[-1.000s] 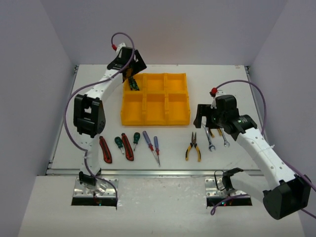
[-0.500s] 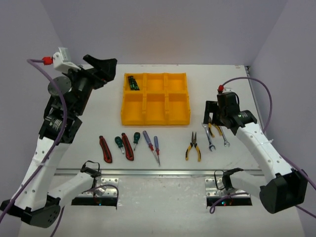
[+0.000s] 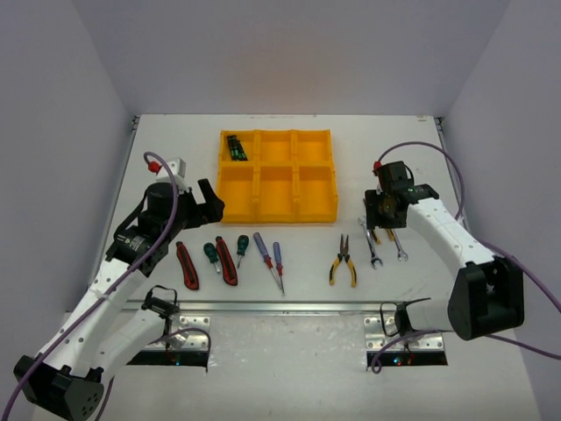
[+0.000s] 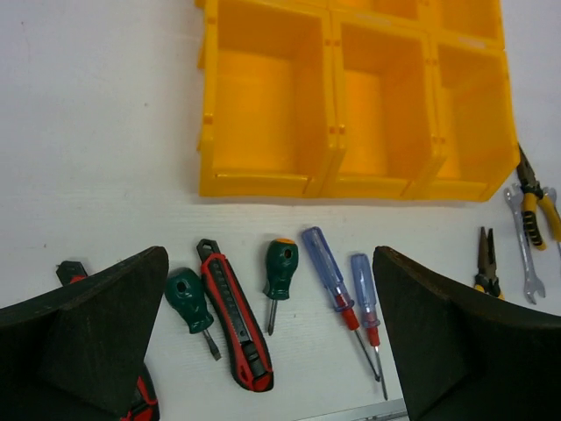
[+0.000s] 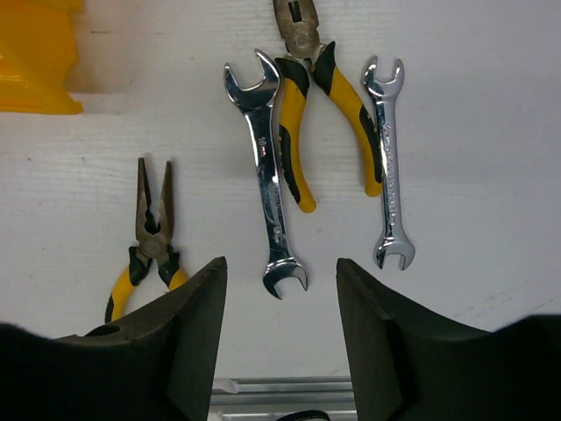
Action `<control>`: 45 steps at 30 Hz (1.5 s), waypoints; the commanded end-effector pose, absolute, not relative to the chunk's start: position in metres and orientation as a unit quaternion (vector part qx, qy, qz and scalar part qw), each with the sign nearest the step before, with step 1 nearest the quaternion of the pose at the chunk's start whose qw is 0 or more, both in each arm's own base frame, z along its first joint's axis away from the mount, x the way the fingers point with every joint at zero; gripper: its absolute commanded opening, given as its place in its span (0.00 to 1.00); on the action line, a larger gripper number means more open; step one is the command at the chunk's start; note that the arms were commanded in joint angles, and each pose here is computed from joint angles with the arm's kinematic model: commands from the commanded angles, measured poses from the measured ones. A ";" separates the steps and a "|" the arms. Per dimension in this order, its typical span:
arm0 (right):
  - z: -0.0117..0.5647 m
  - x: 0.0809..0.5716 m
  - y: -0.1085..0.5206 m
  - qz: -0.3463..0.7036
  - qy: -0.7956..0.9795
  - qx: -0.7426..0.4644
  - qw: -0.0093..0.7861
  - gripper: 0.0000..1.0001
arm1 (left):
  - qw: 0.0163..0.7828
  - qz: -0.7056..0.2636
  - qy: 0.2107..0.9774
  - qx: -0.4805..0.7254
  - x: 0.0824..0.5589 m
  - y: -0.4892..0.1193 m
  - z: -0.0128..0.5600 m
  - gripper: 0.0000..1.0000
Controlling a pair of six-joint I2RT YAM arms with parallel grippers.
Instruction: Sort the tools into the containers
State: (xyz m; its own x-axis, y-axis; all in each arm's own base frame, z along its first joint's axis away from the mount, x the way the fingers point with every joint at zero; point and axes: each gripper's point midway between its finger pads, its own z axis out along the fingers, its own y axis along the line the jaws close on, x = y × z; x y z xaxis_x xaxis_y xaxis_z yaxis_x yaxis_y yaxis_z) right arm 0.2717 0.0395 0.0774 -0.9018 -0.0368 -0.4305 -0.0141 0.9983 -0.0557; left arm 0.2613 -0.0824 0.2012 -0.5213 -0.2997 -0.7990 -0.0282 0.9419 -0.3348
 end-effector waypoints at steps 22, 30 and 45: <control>0.009 0.186 0.121 0.065 0.988 -0.026 0.141 0.34 | 0.506 -0.169 0.844 -0.054 0.272 -0.097 0.215 1.00; -0.023 0.171 0.106 0.004 0.993 -0.035 0.110 0.22 | 0.504 -0.170 0.845 -0.052 0.271 -0.097 0.214 1.00; 0.033 0.199 0.134 0.078 0.968 -0.073 0.226 0.00 | 0.452 -0.314 0.835 -0.013 0.257 -0.151 0.216 1.00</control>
State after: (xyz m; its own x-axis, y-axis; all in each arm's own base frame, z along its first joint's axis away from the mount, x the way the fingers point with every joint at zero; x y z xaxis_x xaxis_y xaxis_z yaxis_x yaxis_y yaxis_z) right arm 0.1768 0.1163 -0.0040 -0.9525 -0.1181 -0.2806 -0.1334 0.9904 0.0361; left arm 0.2598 -0.1098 0.2020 -0.5596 -0.2589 -0.7873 0.1170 0.9158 -0.3843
